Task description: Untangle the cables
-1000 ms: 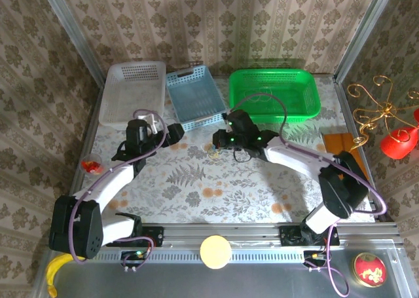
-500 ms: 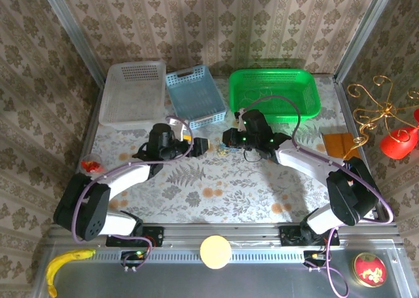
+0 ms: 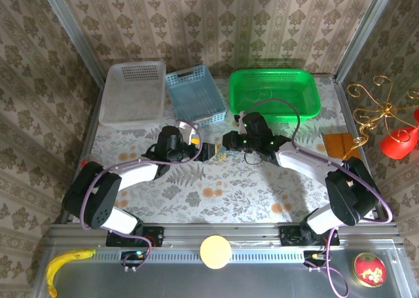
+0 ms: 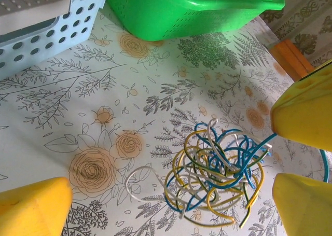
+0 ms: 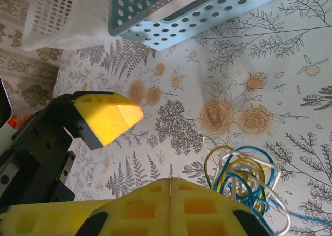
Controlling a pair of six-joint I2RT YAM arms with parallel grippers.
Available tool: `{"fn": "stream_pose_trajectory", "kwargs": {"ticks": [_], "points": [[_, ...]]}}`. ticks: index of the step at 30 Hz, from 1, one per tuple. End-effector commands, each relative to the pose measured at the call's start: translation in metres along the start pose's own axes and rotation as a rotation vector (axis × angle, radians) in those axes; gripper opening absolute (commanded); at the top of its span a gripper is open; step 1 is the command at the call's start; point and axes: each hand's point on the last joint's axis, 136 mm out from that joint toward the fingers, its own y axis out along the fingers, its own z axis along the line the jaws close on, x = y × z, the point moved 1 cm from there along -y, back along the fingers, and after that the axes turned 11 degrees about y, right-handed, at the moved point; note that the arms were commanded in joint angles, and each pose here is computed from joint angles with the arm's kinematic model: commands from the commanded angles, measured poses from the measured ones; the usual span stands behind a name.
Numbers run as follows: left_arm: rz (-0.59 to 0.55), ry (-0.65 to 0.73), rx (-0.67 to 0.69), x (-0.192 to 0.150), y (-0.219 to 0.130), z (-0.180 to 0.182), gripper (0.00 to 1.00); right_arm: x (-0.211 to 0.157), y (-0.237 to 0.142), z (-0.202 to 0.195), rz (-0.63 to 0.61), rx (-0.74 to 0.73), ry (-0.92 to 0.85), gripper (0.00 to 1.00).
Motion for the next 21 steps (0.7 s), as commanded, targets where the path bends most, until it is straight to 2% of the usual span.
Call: {"fn": "stream_pose_trajectory", "kwargs": {"ticks": [1,6,12,17,21], "points": [[-0.05,0.027,-0.049,0.009,-0.002,-0.011,1.0,0.004,-0.006,0.008,-0.018,0.041,0.018,0.0],[-0.098,-0.032,-0.086,0.01,-0.009,-0.018,1.0,0.007,-0.004,0.003,-0.031,0.023,0.075,0.0],[-0.2,-0.165,-0.176,0.024,-0.018,-0.024,0.86,0.006,0.003,0.008,-0.022,0.08,0.16,0.0],[-0.25,-0.246,-0.194,0.032,-0.019,-0.01,0.82,0.006,0.004,0.01,-0.014,0.09,0.154,0.0],[-0.22,-0.25,-0.163,0.029,-0.015,0.006,0.81,0.008,0.001,0.014,-0.009,0.106,0.126,0.0]]}}
